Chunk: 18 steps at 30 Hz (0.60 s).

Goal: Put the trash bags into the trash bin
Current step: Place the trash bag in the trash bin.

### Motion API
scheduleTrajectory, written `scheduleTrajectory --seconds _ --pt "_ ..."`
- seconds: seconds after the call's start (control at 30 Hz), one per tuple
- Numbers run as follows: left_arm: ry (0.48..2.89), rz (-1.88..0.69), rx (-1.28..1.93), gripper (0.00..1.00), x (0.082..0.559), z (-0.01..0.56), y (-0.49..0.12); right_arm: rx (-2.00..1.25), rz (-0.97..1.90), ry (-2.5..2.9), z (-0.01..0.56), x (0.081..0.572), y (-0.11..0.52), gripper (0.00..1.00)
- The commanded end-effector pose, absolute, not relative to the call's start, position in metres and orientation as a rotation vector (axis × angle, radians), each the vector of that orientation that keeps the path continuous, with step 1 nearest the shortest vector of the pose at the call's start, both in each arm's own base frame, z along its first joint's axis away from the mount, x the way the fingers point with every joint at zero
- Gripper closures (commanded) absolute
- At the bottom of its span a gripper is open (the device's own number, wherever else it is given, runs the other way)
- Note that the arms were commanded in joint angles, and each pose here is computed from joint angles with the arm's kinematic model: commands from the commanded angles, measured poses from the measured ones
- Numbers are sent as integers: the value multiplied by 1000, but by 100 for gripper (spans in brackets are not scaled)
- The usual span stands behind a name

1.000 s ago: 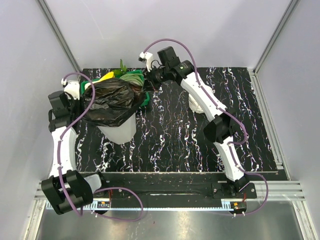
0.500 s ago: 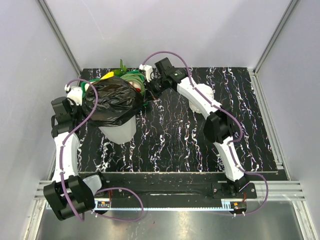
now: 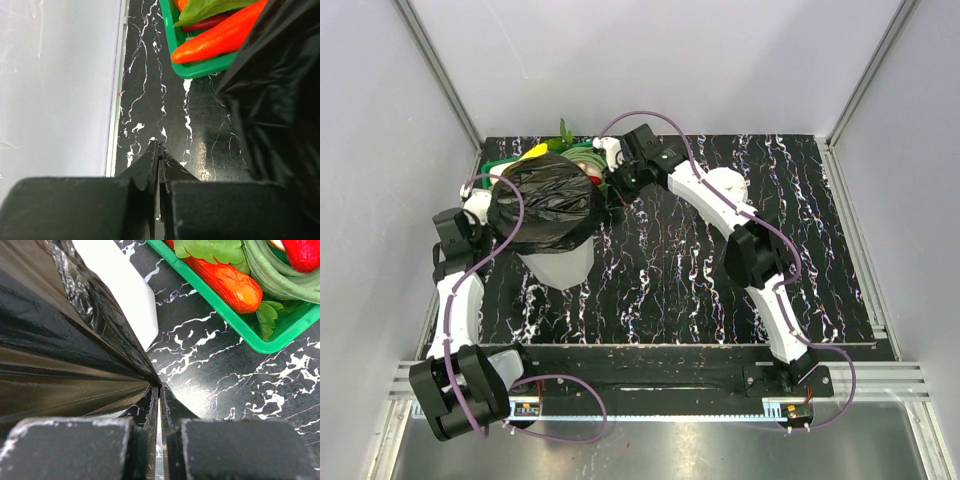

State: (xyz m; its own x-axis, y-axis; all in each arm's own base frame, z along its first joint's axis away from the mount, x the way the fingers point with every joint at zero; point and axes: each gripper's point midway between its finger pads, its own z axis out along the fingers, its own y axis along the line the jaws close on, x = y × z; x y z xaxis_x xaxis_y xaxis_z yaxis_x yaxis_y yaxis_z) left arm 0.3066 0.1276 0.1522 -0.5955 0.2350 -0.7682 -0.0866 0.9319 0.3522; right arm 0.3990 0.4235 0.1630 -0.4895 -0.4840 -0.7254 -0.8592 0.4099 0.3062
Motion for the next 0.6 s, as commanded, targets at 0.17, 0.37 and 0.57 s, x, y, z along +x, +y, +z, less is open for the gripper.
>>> scheduleTrajectory --seconds 0.17,0.37,0.57 --pt "2084 505 96 100 313 162 140 -1139 828 2050 183 404 424 93" --pt "2068 479 73 100 314 164 141 -1175 779 2036 180 399 427 93" --pt "2048 382 9 100 310 179 150 -1208 661 2008 178 397 429 93"
